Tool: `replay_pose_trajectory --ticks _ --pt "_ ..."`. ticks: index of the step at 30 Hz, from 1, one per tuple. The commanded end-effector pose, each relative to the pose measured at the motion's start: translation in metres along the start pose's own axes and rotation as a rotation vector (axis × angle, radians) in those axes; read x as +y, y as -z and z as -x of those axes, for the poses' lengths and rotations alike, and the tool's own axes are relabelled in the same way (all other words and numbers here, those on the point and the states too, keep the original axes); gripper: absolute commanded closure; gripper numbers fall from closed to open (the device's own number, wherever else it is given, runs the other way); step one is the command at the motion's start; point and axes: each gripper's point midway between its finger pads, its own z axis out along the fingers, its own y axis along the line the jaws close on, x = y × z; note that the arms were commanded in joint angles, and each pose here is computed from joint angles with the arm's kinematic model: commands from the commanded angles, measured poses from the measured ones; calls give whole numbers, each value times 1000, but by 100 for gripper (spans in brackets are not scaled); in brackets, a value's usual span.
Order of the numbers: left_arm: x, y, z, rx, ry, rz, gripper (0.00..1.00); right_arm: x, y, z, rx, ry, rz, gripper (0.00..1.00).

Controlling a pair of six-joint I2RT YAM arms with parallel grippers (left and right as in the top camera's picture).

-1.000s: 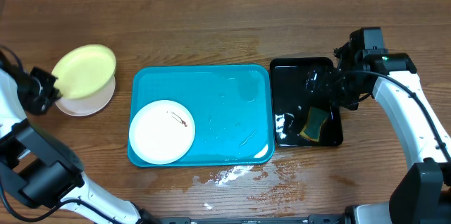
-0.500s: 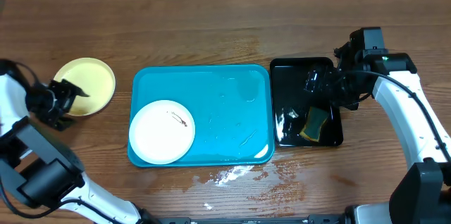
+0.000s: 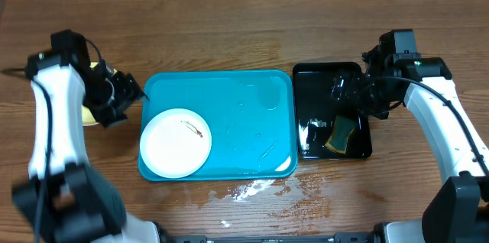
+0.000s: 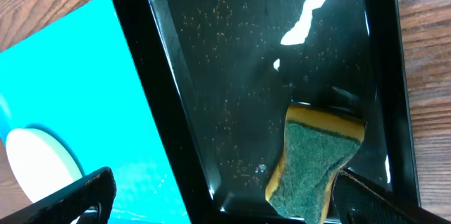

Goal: Clean dirty plates on tray and stack at the side
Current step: 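Release the yellow plate and move the left gripper to the stained white plate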

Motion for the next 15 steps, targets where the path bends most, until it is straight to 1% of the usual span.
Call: replay_pose_trajectory --ticks 1,2,5,6,7,8,10,15 --pt "14 0 -41 -99 10 106 29 3 4 3 -19 4 2 0" --pt "22 -12 -59 -87 8 129 29 3 4 3 -19 4 2 0" --pt "49 -41 -89 -34 14 189 40 3 4 3 -19 4 2 0" --pt "60 -49 -94 -25 25 228 41 3 4 3 -19 4 2 0" --pt "75 -62 -101 -19 58 279 49 3 4 3 -19 4 2 0" --pt "78 -66 -103 -18 66 282 52 3 4 3 -19 4 2 0" --pt "81 -74 -101 -36 69 281 51 3 4 3 -19 4 2 0" --pt "96 -70 -89 -84 116 313 52 3 4 3 -19 4 2 0"
